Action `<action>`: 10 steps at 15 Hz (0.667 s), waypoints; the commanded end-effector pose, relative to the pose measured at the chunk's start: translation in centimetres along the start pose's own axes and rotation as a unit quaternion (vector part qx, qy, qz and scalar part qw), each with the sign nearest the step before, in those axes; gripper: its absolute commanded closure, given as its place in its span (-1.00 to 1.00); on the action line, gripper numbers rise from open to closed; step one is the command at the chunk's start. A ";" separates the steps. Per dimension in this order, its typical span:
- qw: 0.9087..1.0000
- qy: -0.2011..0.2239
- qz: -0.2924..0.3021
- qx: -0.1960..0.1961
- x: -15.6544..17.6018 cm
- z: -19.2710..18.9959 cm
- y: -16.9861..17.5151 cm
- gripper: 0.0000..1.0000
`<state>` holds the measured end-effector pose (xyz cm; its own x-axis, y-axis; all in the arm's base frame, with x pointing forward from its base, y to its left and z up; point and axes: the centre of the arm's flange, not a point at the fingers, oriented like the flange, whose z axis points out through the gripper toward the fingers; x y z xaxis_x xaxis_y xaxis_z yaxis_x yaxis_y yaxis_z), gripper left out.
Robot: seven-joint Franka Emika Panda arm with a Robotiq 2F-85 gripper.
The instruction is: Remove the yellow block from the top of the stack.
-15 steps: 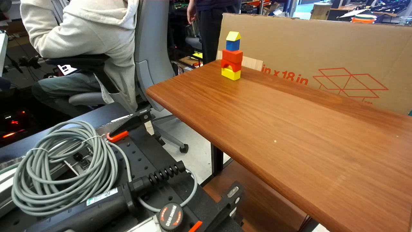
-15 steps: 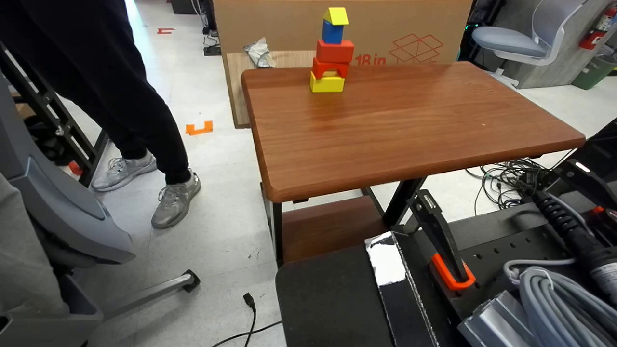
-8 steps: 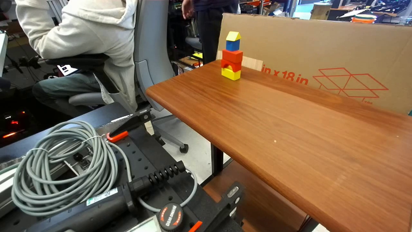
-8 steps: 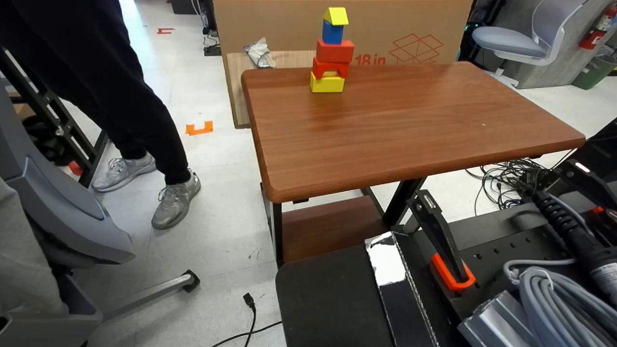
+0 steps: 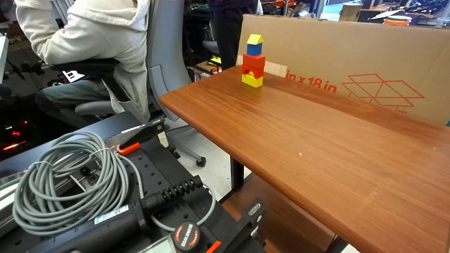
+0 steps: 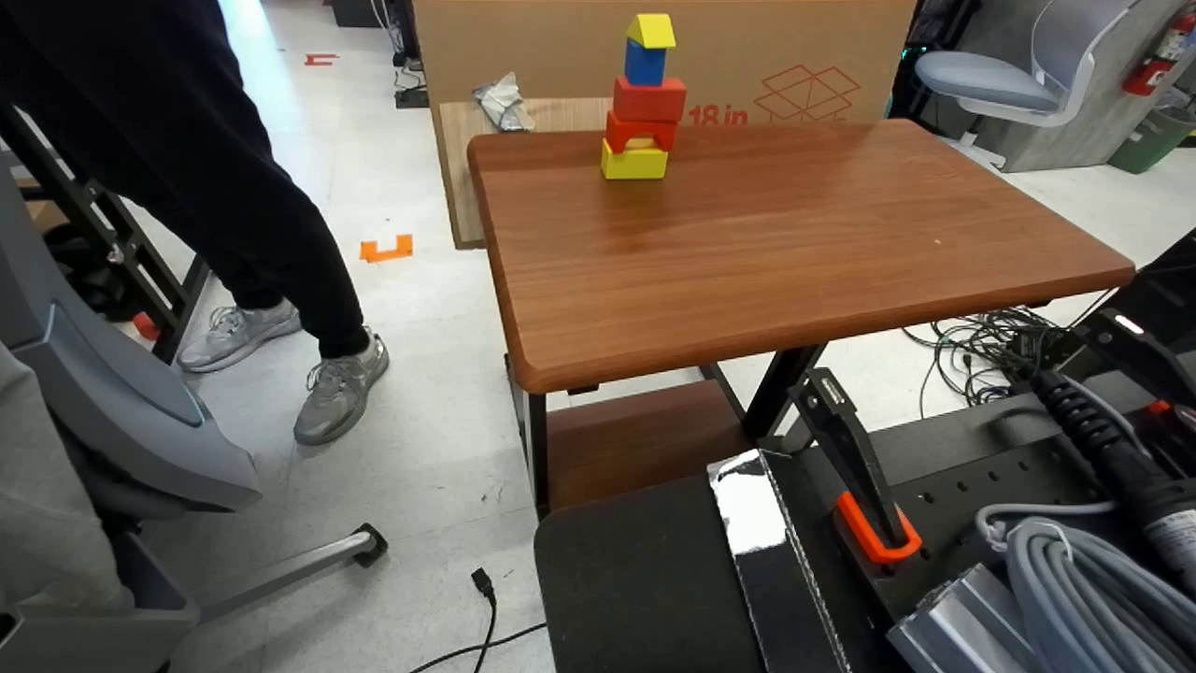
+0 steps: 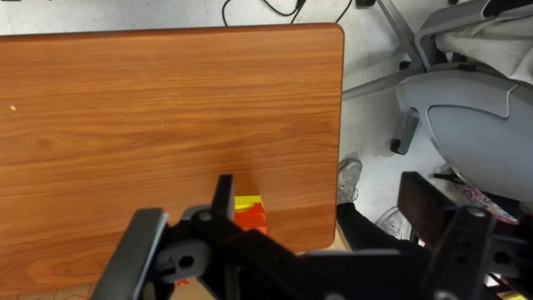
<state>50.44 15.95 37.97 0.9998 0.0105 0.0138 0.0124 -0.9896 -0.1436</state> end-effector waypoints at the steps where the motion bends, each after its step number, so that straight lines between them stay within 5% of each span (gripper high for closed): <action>1: 0.999 -0.012 -0.027 -0.018 5.4 1.9 -0.9 -1.00; 10: 0.997 -0.024 -0.062 -0.032 9.8 5.0 0.1 -1.00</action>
<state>58.25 16.86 33.11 0.9944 0.1058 -0.0050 0.1048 -0.9892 -0.1024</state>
